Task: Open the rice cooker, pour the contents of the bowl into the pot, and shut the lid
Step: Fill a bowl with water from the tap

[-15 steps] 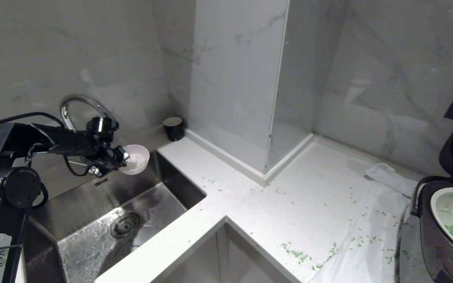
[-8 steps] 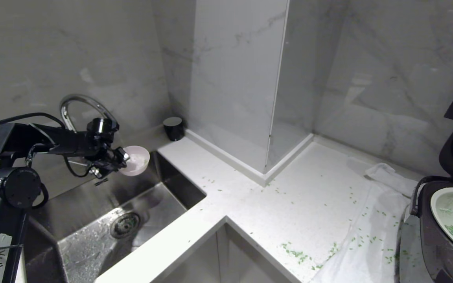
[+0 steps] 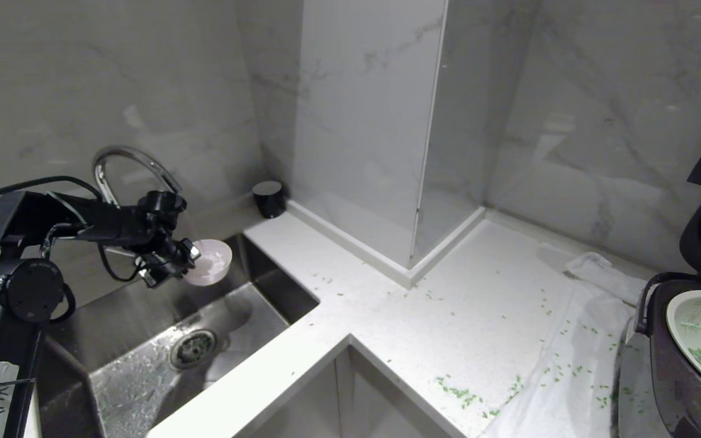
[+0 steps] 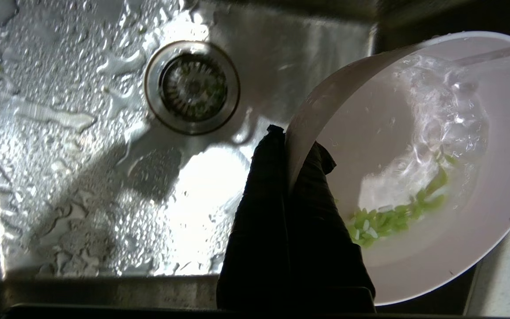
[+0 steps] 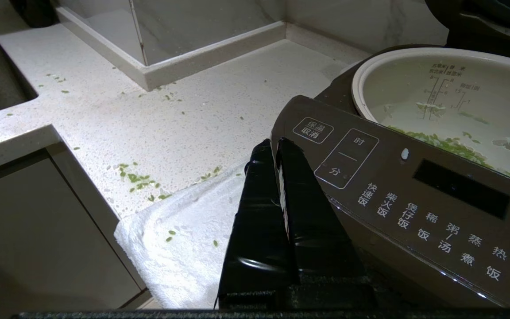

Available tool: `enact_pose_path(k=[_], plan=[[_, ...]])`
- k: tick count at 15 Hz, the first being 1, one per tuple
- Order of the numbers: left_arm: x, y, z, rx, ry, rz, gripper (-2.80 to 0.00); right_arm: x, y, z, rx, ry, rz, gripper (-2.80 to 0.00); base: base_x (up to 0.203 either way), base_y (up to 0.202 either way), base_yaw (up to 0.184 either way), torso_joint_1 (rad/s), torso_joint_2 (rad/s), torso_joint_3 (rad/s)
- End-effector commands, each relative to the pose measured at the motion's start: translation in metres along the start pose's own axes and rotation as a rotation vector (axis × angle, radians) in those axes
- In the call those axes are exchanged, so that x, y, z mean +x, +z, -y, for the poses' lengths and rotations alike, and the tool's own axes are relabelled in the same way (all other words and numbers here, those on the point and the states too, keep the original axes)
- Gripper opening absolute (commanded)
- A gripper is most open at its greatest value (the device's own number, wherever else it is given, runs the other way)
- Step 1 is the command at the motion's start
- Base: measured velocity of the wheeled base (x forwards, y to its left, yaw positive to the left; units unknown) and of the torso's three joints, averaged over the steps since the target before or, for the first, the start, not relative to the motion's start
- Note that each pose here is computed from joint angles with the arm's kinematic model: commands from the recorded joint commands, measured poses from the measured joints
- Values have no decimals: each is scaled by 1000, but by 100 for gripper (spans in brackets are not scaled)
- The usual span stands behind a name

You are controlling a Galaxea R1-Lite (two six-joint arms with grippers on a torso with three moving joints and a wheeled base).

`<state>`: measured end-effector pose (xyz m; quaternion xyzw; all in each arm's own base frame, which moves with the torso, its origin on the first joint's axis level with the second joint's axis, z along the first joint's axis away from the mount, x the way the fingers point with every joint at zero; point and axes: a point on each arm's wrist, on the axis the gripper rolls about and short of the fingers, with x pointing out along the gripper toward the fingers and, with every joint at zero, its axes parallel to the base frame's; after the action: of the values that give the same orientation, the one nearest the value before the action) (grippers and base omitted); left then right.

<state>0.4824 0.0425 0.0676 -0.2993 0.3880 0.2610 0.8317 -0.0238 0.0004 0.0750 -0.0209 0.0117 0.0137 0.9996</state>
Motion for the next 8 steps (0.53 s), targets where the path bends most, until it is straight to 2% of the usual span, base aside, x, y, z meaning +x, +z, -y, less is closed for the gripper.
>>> enact_pose_path(k=[1, 4, 5, 7, 8], plan=[[-5, -6, 2, 6, 3, -18, -280, 0, 0, 0, -1, 1, 1, -280, 0, 0, 0, 0, 0, 0], [-3, -14, 3, 22, 14, -46, -280, 0, 0, 0, -1, 1, -1, -280, 0, 0, 0, 0, 0, 0], [-2, -20, 3, 36, 31, -81, -280, 0, 0, 0, -1, 1, 1, -280, 0, 0, 0, 0, 0, 0], [-7, -29, 6, 45, 16, -152, -280, 0, 0, 0, -1, 1, 0, -280, 0, 0, 0, 0, 0, 0], [-10, -31, 7, 45, 12, -156, -280, 0, 0, 0, -1, 1, 1, -280, 0, 0, 0, 0, 0, 0]])
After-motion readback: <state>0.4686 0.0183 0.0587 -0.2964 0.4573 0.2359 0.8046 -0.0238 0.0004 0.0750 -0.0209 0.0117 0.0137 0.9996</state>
